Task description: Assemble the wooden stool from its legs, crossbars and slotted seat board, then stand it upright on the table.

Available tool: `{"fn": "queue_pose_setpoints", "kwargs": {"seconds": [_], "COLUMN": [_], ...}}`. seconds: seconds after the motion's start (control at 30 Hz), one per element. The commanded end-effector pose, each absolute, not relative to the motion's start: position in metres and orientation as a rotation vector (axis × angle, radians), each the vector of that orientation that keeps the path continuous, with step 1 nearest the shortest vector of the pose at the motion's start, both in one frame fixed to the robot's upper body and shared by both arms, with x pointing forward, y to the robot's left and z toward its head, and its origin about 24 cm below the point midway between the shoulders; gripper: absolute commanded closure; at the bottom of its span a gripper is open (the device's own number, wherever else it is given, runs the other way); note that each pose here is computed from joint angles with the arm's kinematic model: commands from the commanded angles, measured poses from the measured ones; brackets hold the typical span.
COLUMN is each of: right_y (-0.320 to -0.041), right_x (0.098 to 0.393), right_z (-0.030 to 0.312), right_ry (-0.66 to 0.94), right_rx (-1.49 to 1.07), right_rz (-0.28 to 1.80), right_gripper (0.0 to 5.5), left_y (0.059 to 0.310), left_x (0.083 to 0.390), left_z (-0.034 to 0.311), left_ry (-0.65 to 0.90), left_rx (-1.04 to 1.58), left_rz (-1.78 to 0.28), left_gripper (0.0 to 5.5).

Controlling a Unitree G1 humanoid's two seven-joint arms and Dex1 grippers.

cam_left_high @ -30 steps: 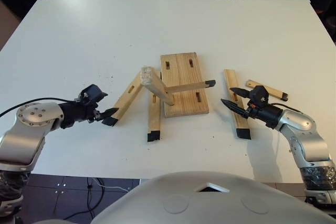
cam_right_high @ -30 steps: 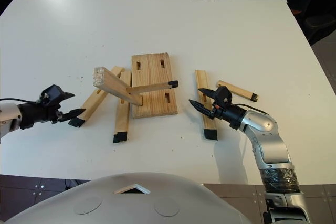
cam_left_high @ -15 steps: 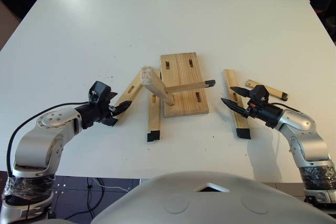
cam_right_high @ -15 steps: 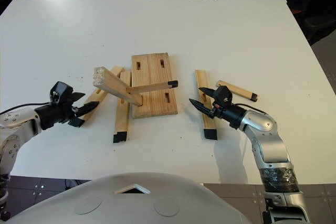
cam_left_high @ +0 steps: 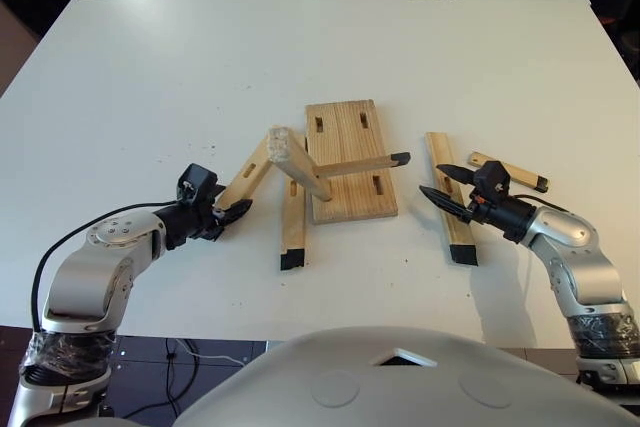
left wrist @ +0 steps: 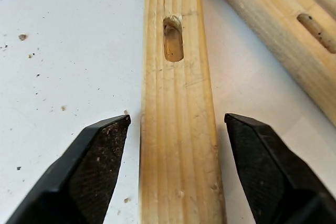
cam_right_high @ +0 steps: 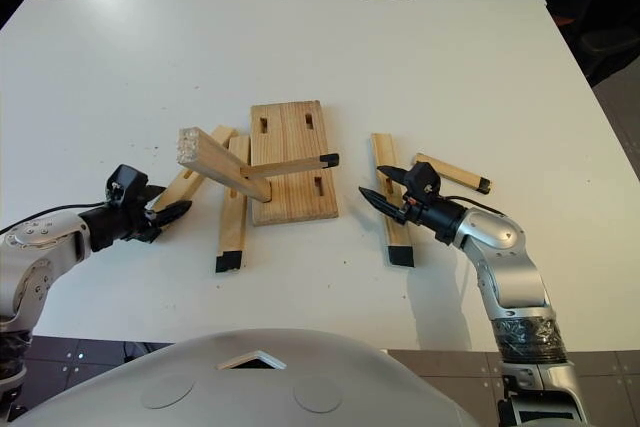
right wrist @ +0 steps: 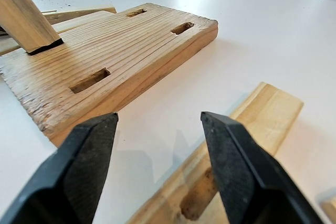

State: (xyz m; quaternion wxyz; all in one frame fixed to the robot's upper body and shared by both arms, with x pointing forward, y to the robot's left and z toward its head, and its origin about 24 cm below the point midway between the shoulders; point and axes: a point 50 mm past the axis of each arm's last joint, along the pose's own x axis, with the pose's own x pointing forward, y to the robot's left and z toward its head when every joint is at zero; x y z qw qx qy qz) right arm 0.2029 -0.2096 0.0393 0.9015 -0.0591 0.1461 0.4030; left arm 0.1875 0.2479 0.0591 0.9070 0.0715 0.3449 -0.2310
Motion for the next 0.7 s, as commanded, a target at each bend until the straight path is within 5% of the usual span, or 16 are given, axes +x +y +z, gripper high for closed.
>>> {"fn": "queue_pose_setpoints", "kwargs": {"seconds": [0.03, 0.17, 0.37, 0.53, 0.7], "right_y": [-0.210, -0.213, -0.222, -0.246, -0.242], "right_x": [0.206, 0.206, 0.220, 0.244, 0.262], "right_z": [0.044, 0.046, 0.059, 0.111, 0.174], "right_ry": [0.294, 0.293, 0.241, 0.050, -0.134], "right_rx": [-0.137, -0.142, -0.140, -0.014, 0.034], "right_rz": [0.847, 0.843, 0.802, 0.700, 0.764], "right_gripper": [2.60, 2.60, 2.60, 2.60, 2.60], "left_y": [0.248, 0.252, 0.253, 0.259, 0.225], "left_x": [0.183, 0.185, 0.202, 0.241, 0.248], "left_z": [0.056, 0.055, 0.070, 0.132, 0.208], "left_ry": [0.720, 0.707, 0.587, 0.243, -0.113], "left_rx": [0.143, 0.165, 0.159, 0.232, 0.272], "left_rz": [-0.494, -0.472, -0.422, -0.352, -0.612], "left_gripper": [2.89, 3.47, 3.47, 3.47, 3.47]}}
